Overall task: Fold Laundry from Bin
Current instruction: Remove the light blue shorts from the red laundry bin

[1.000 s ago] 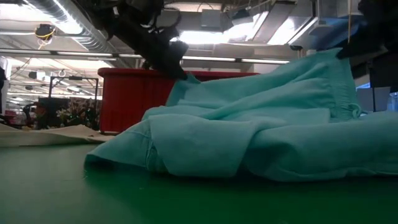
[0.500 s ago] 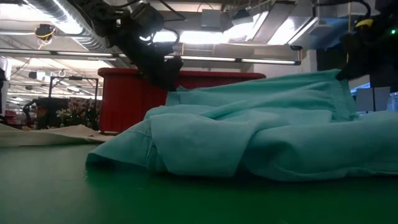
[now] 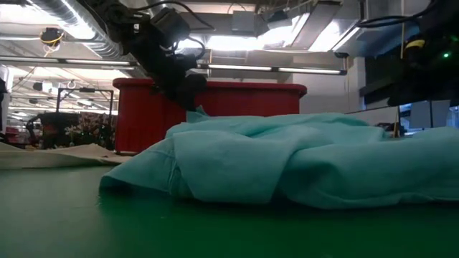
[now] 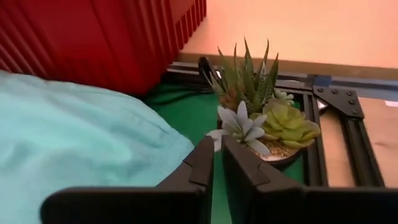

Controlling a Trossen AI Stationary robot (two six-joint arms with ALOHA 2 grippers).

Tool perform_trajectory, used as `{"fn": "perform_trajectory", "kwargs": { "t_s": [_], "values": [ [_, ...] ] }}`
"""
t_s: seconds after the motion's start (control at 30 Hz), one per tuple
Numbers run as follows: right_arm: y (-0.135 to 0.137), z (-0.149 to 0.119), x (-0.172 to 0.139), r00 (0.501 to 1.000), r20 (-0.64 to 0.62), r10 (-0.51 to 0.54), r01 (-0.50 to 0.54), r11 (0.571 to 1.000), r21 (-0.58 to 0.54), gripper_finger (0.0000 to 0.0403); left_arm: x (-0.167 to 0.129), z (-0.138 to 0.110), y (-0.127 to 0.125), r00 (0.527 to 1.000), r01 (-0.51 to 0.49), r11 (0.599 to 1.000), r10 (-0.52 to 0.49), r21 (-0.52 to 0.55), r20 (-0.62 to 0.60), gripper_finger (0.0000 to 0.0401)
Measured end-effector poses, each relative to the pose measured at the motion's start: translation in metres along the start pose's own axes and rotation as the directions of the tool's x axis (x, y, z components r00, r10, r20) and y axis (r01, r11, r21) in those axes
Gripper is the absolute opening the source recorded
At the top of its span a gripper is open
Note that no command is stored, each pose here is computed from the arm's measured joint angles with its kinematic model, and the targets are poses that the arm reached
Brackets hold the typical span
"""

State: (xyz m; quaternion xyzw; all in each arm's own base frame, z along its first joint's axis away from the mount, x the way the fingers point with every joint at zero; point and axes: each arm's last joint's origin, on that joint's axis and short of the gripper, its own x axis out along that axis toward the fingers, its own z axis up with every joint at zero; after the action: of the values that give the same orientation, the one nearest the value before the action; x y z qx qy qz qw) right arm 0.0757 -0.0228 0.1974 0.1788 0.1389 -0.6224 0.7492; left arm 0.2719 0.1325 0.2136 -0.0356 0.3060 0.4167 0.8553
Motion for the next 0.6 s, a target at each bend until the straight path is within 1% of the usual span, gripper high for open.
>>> {"fn": "perform_trajectory", "kwargs": {
  "t_s": [0.1, 0.17, 0.23, 0.3, 0.47, 0.6],
  "values": [
    [0.0003, 0.0009, 0.0006, 1.0, 0.013, -0.008, 0.008, 1.0, 0.012, 0.0032, 0.0, 0.0, -0.0002, 1.0, 0.005, 1.0, -0.005, 0.0, 0.0, 0.0001],
    [0.0001, 0.0012, 0.001, 1.0, 0.013, -0.014, 0.015, 1.0, -0.002, 0.0033, -0.0001, 0.0002, -0.0004, 1.0, 0.008, 1.0, -0.008, -0.001, 0.001, 0.0011],
    [-0.0002, 0.0011, 0.0018, 1.0, -0.009, -0.019, 0.019, 1.0, -0.016, 0.0033, -0.0001, 0.0002, -0.0006, 1.0, 0.016, 1.0, -0.016, -0.002, 0.001, 0.003],
    [0.0, 0.0008, 0.0027, 0.999, -0.039, -0.019, 0.019, 1.0, -0.02, 0.0033, -0.0001, 0.0004, -0.0007, 1.0, 0.019, 1.0, -0.019, -0.004, 0.002, 0.0055],
    [0.0025, 0.0024, 0.0056, 0.997, -0.07, -0.02, 0.017, 0.999, -0.035, 0.0035, -0.0001, 0.0005, -0.0009, 1.0, 0.023, 1.0, -0.023, -0.002, 0.004, 0.0121],
    [0.0055, 0.0039, 0.0078, 0.995, -0.101, -0.003, -0.003, 0.998, -0.057, 0.0057, -0.0024, 0.0029, -0.0004, 0.999, 0.038, 0.999, -0.038, -0.008, 0.016, 0.0161]
  ]
}}
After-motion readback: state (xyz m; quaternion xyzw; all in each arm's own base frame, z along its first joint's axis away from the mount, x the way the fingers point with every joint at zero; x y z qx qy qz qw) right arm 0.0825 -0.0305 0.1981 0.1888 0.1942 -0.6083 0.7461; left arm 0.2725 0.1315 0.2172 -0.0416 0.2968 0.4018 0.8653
